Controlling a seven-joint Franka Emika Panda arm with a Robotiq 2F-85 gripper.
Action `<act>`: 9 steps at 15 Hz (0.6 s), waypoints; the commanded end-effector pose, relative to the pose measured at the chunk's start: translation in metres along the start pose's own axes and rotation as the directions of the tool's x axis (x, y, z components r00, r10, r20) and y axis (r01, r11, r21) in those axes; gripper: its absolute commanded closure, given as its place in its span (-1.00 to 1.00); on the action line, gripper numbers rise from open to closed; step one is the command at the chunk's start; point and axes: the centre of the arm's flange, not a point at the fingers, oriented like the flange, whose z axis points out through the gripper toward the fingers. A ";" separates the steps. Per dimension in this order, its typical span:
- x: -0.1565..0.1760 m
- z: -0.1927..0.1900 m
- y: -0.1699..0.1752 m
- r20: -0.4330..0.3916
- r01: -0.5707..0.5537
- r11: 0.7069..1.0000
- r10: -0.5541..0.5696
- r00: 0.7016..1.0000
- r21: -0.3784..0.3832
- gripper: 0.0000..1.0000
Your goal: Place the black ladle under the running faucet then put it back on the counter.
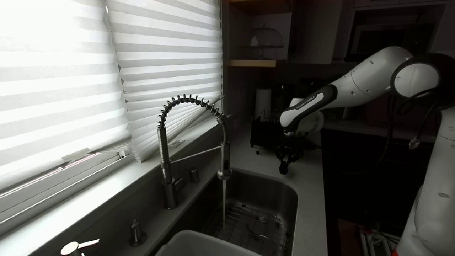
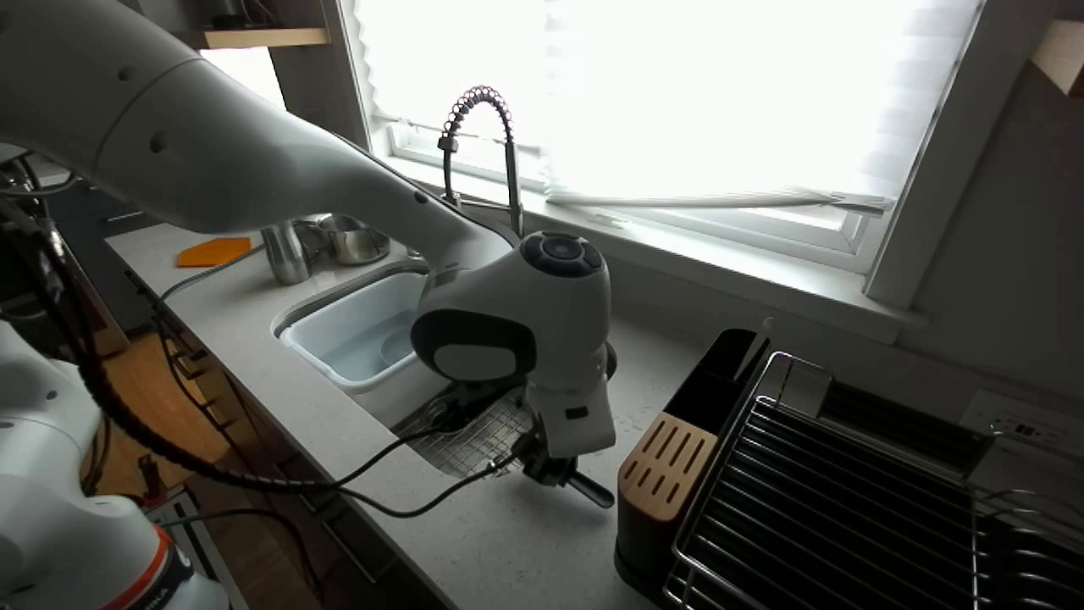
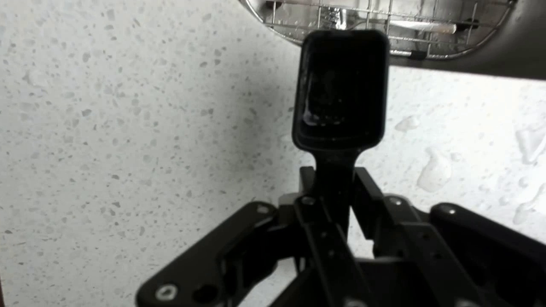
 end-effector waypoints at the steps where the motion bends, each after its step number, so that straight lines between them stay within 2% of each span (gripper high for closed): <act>1: -0.028 -0.024 -0.025 0.041 0.079 0.997 -0.079 0.996 -0.004 0.88; 5: -0.070 -0.038 -0.064 0.073 0.193 0.981 -0.190 0.979 -0.038 0.88; 9: -0.118 -0.047 -0.106 0.068 0.314 0.949 -0.311 0.948 -0.036 0.88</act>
